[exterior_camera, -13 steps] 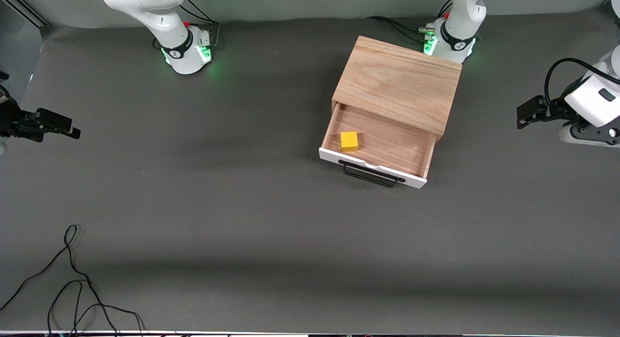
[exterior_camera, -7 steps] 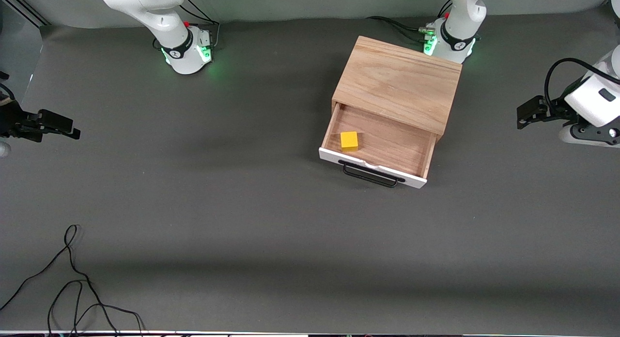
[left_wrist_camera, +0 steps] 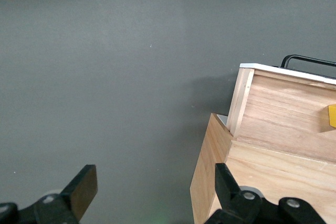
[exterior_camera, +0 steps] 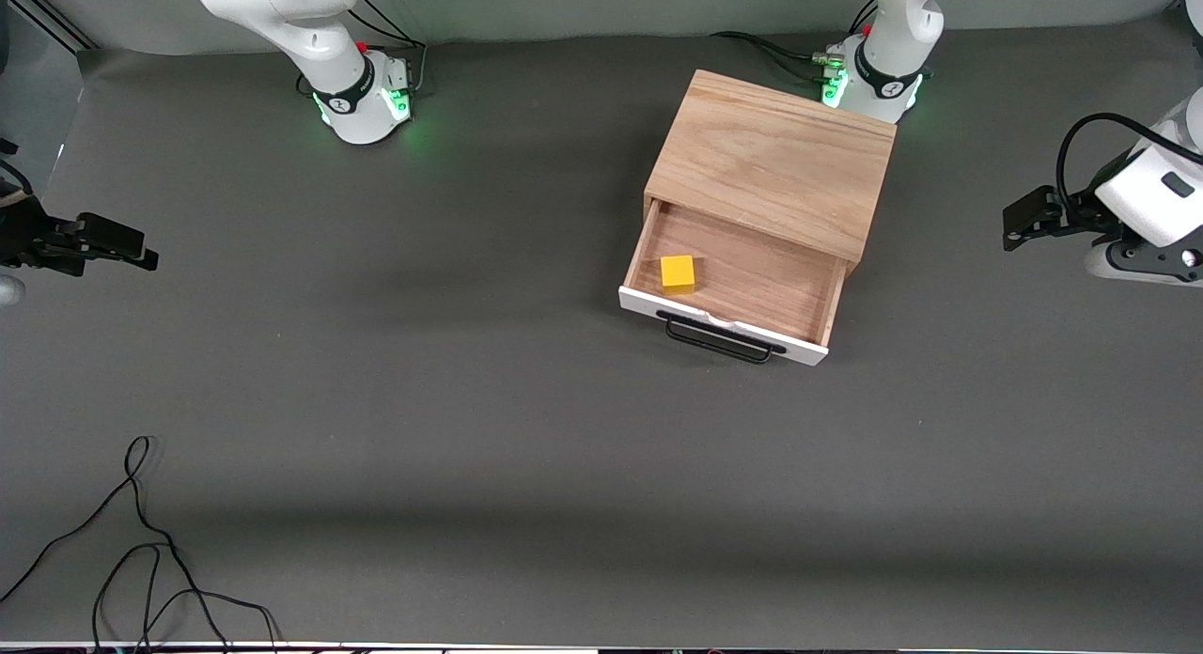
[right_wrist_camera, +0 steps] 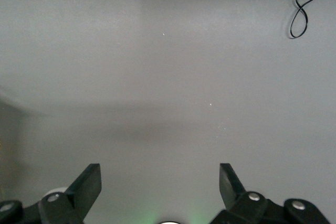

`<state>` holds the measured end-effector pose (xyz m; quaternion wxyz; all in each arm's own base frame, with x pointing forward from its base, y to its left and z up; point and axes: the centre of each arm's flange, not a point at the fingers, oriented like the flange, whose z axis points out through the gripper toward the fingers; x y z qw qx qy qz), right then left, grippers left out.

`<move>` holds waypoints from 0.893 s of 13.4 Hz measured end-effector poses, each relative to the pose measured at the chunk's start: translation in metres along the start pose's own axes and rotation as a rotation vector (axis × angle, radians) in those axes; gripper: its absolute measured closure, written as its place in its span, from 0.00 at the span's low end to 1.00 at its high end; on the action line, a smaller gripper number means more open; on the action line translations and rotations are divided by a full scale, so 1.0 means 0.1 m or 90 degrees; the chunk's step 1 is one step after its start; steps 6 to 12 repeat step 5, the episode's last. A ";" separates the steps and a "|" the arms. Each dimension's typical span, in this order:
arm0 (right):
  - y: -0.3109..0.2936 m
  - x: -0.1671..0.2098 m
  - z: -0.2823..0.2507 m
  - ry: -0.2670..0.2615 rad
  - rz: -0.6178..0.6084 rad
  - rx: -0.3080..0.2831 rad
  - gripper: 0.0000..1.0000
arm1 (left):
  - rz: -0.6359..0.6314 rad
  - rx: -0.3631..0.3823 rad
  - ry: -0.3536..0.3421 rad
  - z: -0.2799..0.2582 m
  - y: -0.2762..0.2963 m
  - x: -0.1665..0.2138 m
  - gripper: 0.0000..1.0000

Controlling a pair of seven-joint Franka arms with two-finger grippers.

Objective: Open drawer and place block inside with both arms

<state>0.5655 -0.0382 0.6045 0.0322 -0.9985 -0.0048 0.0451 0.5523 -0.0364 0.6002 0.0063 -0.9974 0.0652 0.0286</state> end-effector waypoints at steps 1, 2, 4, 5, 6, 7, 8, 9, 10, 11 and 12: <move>-0.02 0.00 0.00 0.000 -0.002 0.000 0.00 | 0.000 0.000 0.000 0.00 0.00 0.00 0.00; -0.04 0.00 0.00 0.000 -0.005 0.000 0.00 | 0.000 0.000 0.000 0.00 0.00 0.00 0.00; -0.10 0.01 0.01 0.000 -0.012 -0.003 0.00 | 0.000 0.000 -0.001 0.01 0.00 0.01 0.00; -0.13 0.01 0.01 -0.001 -0.015 -0.007 0.00 | 0.000 0.000 -0.002 0.02 0.00 0.01 0.00; -0.13 0.01 0.01 -0.001 -0.015 -0.007 0.00 | 0.000 0.000 -0.002 0.02 0.00 0.01 0.00; -0.13 0.01 0.01 -0.001 -0.015 -0.007 0.00 | 0.000 0.000 -0.002 0.02 0.00 0.01 0.00; -0.13 0.01 0.01 -0.001 -0.015 -0.007 0.00 | 0.000 0.000 -0.002 0.02 0.00 0.01 0.00; -0.13 0.01 0.01 -0.001 -0.015 -0.007 0.00 | 0.000 0.000 -0.002 0.02 0.00 0.01 0.00; -0.13 0.01 0.01 -0.001 -0.015 -0.007 0.00 | 0.000 0.000 -0.002 0.02 0.00 0.01 0.00; -0.13 0.01 0.01 -0.001 -0.015 -0.007 0.00 | 0.000 0.000 -0.002 0.02 0.00 0.01 0.00; -0.13 0.01 0.01 -0.001 -0.015 -0.007 0.00 | 0.000 0.000 -0.002 0.02 0.00 0.01 0.00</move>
